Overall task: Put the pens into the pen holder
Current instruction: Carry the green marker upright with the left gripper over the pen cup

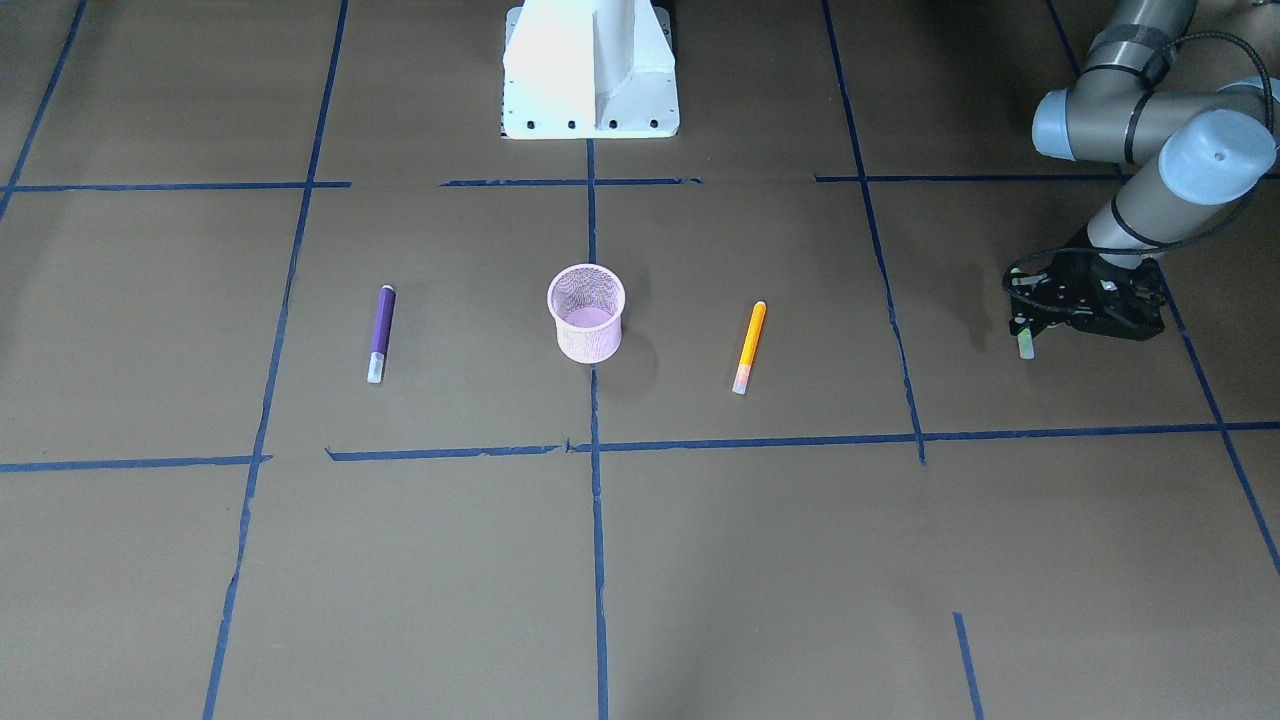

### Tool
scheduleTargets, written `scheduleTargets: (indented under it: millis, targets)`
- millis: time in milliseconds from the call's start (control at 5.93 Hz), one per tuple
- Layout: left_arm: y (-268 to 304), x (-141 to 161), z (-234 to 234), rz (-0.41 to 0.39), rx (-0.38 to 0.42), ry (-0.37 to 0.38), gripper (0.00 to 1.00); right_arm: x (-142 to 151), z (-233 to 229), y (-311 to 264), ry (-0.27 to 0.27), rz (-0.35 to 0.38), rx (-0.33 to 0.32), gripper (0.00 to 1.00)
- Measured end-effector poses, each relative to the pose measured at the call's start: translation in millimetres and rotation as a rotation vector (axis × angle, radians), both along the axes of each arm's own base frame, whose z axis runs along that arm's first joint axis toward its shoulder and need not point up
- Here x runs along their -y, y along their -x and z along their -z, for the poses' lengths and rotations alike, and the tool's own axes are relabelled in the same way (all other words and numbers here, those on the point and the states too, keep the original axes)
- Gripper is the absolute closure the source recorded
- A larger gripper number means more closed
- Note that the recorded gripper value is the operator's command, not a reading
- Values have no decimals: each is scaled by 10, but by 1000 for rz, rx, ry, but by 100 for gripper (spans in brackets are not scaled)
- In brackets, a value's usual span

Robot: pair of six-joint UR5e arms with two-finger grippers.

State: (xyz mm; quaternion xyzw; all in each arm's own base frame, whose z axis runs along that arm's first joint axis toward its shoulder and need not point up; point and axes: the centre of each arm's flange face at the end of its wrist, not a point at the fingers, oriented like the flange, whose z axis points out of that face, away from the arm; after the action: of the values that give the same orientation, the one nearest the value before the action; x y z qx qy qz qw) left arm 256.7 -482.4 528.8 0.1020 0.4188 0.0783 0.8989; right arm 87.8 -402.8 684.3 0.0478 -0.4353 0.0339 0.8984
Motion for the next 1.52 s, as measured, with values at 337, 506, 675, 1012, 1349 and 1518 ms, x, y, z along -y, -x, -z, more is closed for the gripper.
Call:
scheduleTargets:
  millis: [337, 506, 675, 1012, 1349, 1518]
  targets:
    - [-204, 406, 1087, 46, -59, -238, 100, -18, 13, 3, -4, 1, 2, 0]
    - [-399, 514, 1702, 82, -87, -363, 100, -39, 32, 9, -13, 3, 8, 0]
    - [-757, 454, 2291, 116, -129, -493, 100, -43, 52, 13, -24, 4, 13, 0]
    - [-1361, -13, 3007, 236, -313, -661, 100, -32, 73, 12, -37, 6, 15, 0]
    - [-1628, -467, 3448, 341, -537, -717, 100, -28, 73, 14, -39, 9, 15, 0]
    - [-1893, -682, 3531, 376, -573, -725, 100, -27, 75, 14, -40, 9, 15, 0]
